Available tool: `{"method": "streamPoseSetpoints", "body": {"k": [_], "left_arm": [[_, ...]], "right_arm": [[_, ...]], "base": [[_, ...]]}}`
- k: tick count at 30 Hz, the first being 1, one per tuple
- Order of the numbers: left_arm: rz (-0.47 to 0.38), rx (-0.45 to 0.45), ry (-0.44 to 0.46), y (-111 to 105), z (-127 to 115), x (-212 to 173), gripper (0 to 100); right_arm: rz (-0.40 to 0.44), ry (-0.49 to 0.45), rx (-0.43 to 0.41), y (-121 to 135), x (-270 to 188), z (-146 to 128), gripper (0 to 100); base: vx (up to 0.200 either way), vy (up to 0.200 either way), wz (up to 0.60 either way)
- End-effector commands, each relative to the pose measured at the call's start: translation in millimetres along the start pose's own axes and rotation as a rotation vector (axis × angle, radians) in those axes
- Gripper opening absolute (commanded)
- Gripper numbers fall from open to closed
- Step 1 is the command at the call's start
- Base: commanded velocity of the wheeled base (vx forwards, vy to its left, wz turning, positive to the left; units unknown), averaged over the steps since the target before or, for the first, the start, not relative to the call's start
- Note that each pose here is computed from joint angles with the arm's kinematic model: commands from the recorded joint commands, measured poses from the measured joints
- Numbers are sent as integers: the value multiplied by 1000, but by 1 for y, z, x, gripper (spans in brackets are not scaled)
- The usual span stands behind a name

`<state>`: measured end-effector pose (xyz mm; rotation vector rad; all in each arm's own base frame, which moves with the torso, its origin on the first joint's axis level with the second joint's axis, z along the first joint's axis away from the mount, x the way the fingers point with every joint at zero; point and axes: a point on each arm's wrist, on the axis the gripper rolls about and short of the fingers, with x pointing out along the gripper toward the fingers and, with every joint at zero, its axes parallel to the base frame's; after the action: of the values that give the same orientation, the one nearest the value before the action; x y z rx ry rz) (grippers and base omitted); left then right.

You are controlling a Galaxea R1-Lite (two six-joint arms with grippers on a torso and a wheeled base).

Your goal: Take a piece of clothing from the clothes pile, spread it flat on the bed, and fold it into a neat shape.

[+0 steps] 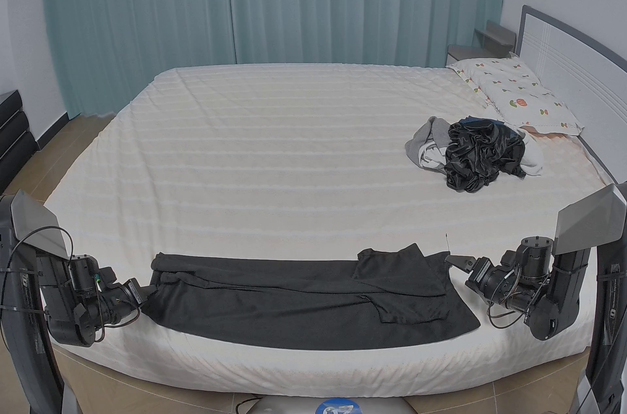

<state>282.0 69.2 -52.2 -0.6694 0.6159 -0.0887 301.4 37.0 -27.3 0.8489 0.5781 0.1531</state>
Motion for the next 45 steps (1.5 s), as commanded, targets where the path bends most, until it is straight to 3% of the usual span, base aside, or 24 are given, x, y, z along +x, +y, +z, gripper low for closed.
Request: {"method": "streamPoseSetpoints", "body": {"k": [1,22,23,29,34,36,37,38,45], "left_arm": [[27,-4,-12,0,1,-7,0],[104,10,-19,8,-3,-25,0],[105,9,-20,8,-3,-26,100],[107,8,-35,8,0,-28,100],[63,-16,-137,-10,24,-42,100],[63,-16,-137,-10,24,-42,100],[-8,-94,-174,-33,35,-43,100],[-21,-106,-171,-40,36,-40,100],[54,-135,-167,-65,46,-4,100]], "right_arm": [[6,-5,-2,1,0,0,100],[7,-8,-2,1,-1,1,100],[7,-8,-2,1,-1,1,100],[7,-8,-2,1,-1,1,100],[8,-9,-1,1,-1,2,100],[8,-9,-1,1,-1,2,100],[8,-7,-1,1,-1,1,100],[9,-5,-2,2,-1,1,100],[6,-3,-2,1,-1,0,100]], "base": [[0,0,0],[0,0,0],[0,0,0],[0,0,0],[0,0,0],[0,0,0],[0,0,0],[0,0,0],[0,0,0]]}}
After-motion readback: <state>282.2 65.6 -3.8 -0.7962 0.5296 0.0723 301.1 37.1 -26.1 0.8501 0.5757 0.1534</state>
